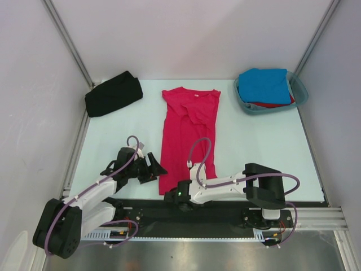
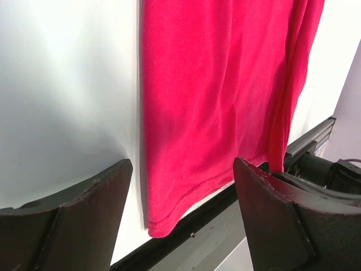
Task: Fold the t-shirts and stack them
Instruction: Fold the tshirt
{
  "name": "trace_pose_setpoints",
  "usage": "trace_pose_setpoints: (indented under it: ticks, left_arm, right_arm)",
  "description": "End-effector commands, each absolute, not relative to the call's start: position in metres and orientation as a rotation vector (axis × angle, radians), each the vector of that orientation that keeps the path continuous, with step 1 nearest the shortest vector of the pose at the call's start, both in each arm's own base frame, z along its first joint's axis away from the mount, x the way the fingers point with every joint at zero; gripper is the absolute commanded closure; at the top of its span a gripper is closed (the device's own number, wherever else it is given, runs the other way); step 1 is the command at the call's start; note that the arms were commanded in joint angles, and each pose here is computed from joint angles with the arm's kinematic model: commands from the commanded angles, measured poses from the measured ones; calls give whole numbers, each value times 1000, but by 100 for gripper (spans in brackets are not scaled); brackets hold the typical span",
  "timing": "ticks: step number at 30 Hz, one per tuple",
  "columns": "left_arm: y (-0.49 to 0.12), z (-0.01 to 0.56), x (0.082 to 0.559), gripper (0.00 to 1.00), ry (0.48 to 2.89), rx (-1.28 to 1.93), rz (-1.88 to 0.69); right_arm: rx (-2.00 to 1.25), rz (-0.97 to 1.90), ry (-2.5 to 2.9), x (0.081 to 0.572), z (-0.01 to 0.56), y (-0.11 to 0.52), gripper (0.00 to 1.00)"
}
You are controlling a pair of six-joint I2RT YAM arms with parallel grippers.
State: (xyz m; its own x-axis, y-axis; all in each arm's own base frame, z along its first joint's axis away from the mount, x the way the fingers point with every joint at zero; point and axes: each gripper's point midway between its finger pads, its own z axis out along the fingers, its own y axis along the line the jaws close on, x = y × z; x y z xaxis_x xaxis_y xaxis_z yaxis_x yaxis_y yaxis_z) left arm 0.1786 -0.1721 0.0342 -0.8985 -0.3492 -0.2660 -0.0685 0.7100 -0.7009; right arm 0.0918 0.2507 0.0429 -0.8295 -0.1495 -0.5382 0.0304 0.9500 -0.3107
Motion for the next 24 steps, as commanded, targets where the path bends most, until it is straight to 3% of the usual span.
trace_pose_setpoints:
  ticks: [1, 8, 10, 12, 14, 19, 24]
  left_arm:
    - [-156, 8, 160, 19, 2628, -338, -894]
    - [-154, 8, 158, 18, 2625, -361, -885]
    - [-154, 9, 159, 19, 2622, -360, -886]
    - [-156, 12, 160, 19, 2613, -353, -898]
    - [-157, 16, 163, 19, 2596, -338, -908]
    - [-158, 34, 179, 18, 2530, -303, -892]
    - [-162, 45, 198, 14, 2516, -259, -869]
  right_arm:
    - [-33, -387, 2447, 88, 62, 247, 100]
    - [-96, -325, 2439, 83, 54, 259, 99]
    - [-121, -319, 2420, 87, 54, 266, 93]
    - [-120, -366, 2392, 92, 60, 260, 53]
    - [-39, -372, 2340, 104, 75, 255, 33]
    - [131, -337, 2238, 156, 124, 216, 29]
    - [194, -343, 2228, 223, 132, 181, 29]
